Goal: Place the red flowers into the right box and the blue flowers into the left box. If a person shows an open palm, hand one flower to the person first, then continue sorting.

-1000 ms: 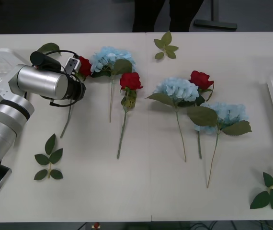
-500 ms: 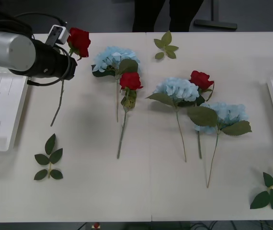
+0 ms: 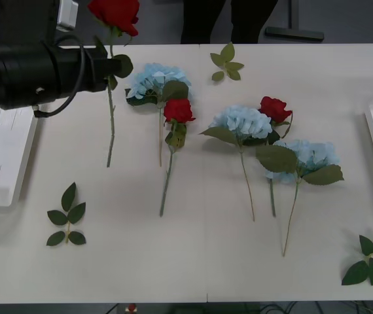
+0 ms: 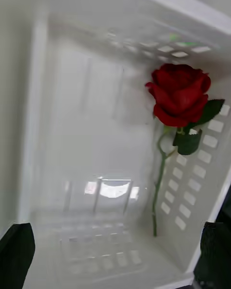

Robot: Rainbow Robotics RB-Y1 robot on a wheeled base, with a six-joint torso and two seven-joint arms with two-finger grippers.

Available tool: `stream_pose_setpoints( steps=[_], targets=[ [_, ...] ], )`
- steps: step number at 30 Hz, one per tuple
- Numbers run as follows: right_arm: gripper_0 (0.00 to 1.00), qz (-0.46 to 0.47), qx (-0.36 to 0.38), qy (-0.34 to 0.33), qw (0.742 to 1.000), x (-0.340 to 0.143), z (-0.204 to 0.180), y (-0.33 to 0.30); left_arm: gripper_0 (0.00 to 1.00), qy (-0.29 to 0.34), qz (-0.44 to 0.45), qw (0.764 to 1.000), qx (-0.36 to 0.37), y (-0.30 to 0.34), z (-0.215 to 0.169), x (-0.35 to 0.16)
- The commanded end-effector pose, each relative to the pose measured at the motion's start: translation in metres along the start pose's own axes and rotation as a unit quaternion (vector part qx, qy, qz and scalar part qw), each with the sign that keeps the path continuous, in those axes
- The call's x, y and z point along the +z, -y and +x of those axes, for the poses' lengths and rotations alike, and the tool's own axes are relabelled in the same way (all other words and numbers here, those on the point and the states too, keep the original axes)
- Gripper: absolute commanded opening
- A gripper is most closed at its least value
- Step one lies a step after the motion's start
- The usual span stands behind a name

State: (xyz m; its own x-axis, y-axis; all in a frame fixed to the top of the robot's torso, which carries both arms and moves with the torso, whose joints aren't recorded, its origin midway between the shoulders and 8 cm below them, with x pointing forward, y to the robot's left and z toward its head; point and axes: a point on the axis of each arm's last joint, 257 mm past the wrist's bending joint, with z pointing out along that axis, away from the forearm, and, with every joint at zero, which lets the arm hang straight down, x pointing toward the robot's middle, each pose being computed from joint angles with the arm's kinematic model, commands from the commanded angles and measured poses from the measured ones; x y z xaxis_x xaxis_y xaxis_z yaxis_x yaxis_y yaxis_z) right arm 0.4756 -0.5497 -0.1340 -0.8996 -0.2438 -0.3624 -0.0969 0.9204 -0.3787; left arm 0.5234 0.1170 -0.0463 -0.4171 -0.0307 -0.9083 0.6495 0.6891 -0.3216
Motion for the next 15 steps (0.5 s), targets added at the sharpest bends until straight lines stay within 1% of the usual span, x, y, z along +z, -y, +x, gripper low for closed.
stream_pose_setpoints(
  steps=[1, 4, 6, 9, 15],
  targets=[
    [1.0, -0.032, -0.007, 0.03, 0.999, -0.034, -0.022, -0.023, 0.0, 0.03, 0.08, 0.996, 0.034, 0.055, -0.008, 0.009],
    [1.0, -0.062, -0.006, 0.039, 0.997, -0.043, -0.027, -0.053, 0.0, 0.062, 0.133, 0.989, 0.014, 0.086, -0.014, 0.013],
    [1.0, -0.073, -0.008, 0.037, 0.997, -0.048, -0.023, -0.074, 0.0, 0.097, 0.173, 0.98, -0.008, 0.112, -0.023, 0.018],
    [1.0, -0.074, -0.008, 0.038, 0.996, -0.05, -0.014, -0.097, 0.0, 0.133, 0.206, 0.969, -0.026, 0.138, -0.033, 0.024],
    [1.0, -0.104, 0.022, 0.034, 0.994, -0.051, 0.009, -0.146, 0.0, 0.179, 0.233, 0.955, -0.043, 0.172, -0.042, 0.039]
  ],
)
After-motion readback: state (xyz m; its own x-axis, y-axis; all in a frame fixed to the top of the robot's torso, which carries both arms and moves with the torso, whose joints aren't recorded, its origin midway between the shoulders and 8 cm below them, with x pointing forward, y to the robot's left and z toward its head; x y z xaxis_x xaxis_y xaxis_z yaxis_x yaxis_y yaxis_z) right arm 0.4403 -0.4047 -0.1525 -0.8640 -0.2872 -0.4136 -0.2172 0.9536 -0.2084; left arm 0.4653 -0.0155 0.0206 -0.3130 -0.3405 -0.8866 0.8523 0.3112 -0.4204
